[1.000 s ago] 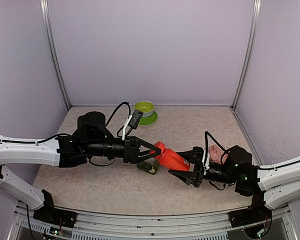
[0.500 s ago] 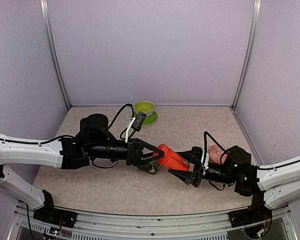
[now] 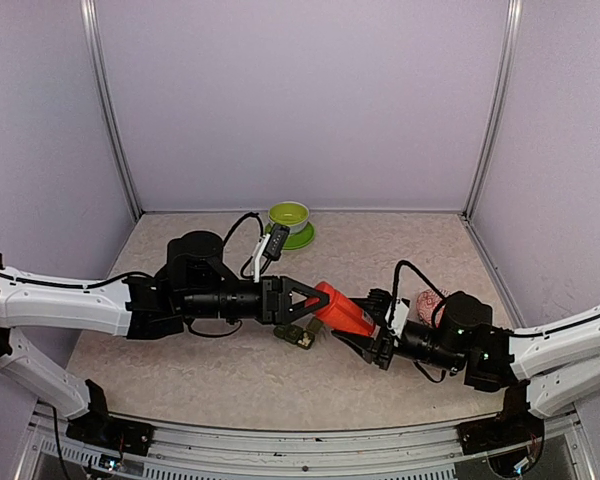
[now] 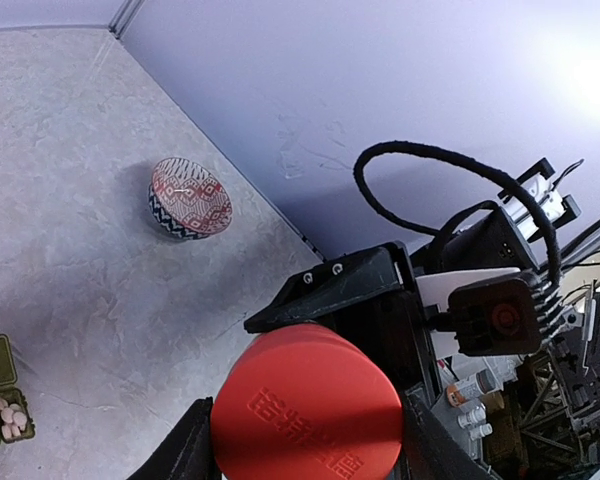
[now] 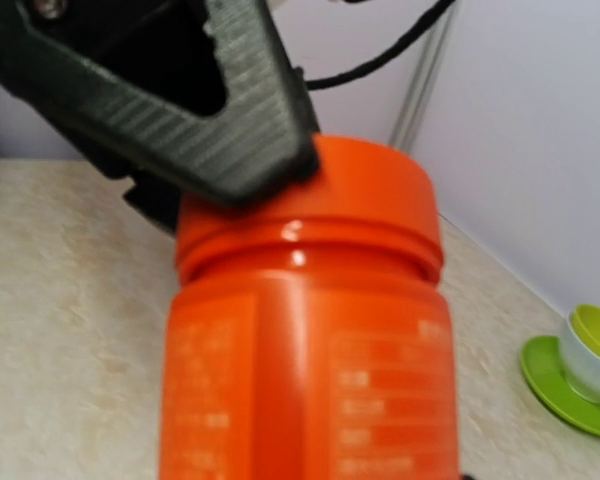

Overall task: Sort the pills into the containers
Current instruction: Screw the lid of the pill bottle onto the pill bottle.

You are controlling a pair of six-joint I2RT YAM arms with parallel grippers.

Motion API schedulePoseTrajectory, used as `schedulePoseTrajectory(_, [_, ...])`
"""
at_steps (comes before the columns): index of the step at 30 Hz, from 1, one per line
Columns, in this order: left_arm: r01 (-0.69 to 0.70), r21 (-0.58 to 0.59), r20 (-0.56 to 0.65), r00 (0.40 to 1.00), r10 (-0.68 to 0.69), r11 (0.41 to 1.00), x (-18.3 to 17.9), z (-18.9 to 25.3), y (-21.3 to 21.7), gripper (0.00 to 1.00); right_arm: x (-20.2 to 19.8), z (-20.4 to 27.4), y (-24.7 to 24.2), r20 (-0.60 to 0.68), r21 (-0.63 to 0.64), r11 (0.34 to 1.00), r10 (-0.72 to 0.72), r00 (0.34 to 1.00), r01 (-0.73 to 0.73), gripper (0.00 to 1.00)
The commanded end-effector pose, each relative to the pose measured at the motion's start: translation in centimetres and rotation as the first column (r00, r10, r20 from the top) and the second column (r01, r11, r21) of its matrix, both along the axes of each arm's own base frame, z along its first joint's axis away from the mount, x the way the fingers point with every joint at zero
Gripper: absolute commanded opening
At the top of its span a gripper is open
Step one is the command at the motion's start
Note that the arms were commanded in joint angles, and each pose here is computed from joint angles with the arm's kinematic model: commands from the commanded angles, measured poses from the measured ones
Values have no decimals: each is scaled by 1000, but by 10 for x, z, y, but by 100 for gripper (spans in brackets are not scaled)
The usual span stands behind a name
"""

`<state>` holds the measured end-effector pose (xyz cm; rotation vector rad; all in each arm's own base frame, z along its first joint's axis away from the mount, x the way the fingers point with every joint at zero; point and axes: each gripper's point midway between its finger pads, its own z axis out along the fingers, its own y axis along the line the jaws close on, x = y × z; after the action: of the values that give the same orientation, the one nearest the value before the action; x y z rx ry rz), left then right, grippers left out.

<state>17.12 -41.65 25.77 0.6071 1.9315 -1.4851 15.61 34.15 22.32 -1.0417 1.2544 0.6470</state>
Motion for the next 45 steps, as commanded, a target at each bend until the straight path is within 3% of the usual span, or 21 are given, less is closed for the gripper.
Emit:
schedulePoseTrajectory(1, [23, 15, -67, 997, -22, 1000, -5, -10, -9, 47, 4, 27, 2, 74, 46, 998, -56, 996, 53, 2])
schedulePoseTrajectory(7, [79, 38, -89, 993, -76, 996, -11, -15, -16, 47, 1, 25, 1, 142, 11, 995, -96, 985, 95, 2])
schedulePoseTrajectory(13, [150, -7, -55, 987, -150, 989, -22, -11, -20, 50, -5, 32, 1, 111, 57, 996, -75, 991, 69, 2])
schedulePoseTrajectory(26, [123, -38, 61, 991, -121, 992, -21, 9, -6, 75, -13, 31, -6, 22, 110, 993, -35, 999, 33, 1])
schedulePoseTrajectory(28, [108, -47, 81, 991, -104, 993, -20, 17, -2, 82, -13, 31, -6, 17, 108, 993, -37, 999, 35, 1])
schedulePoseTrajectory(30, [82, -47, 103, 992, -77, 996, -17, 22, 3, 97, -10, 31, -8, 6, 109, 993, -53, 999, 52, 1])
schedulePoseTrajectory(31, [67, -48, 115, 992, -61, 997, -16, 25, 5, 99, -10, 31, -8, -2, 110, 992, -57, 998, 57, 1])
schedulePoseTrajectory(38, [-1, -88, 136, 991, 13, 996, -8, 37, 17, 99, -5, 33, 0, -77, 114, 991, -66, 995, 75, 0])
schedulePoseTrajectory(45, [-9, -57, 112, 994, 15, 998, -5, 26, 11, 99, -6, 39, 7, -86, 130, 990, -49, 995, 60, 0])
